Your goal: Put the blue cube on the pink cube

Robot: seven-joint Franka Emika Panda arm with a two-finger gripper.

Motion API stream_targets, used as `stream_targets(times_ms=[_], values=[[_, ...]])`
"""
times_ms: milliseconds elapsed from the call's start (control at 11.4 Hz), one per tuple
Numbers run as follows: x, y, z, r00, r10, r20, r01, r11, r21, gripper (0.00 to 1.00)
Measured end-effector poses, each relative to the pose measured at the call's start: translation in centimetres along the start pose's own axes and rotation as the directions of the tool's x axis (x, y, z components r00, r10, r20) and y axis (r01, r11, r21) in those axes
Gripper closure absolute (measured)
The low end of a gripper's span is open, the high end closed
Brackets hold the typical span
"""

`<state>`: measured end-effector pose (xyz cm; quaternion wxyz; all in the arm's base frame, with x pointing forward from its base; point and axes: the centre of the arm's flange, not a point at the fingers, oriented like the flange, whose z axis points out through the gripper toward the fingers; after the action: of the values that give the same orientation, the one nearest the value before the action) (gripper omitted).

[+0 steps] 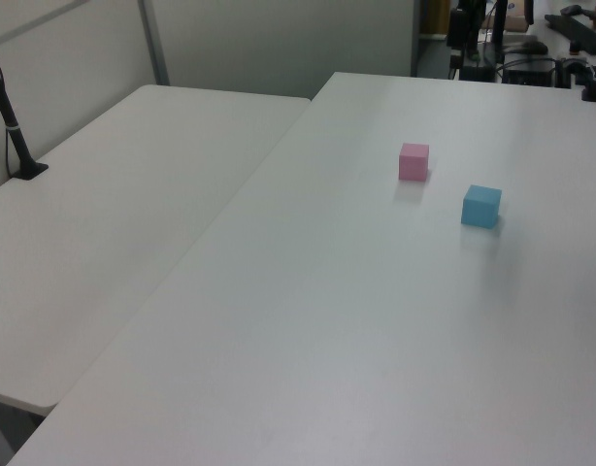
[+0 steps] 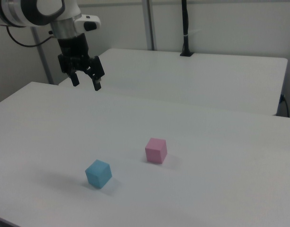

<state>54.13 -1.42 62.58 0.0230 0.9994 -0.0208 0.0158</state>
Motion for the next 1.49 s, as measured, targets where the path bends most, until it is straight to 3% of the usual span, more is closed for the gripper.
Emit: stream_targets(times_ms=[1492], values=[[-0.17,0.00,0.09,1.000,-0.002,0.015,0.002,1.000,0.000,0.00]])
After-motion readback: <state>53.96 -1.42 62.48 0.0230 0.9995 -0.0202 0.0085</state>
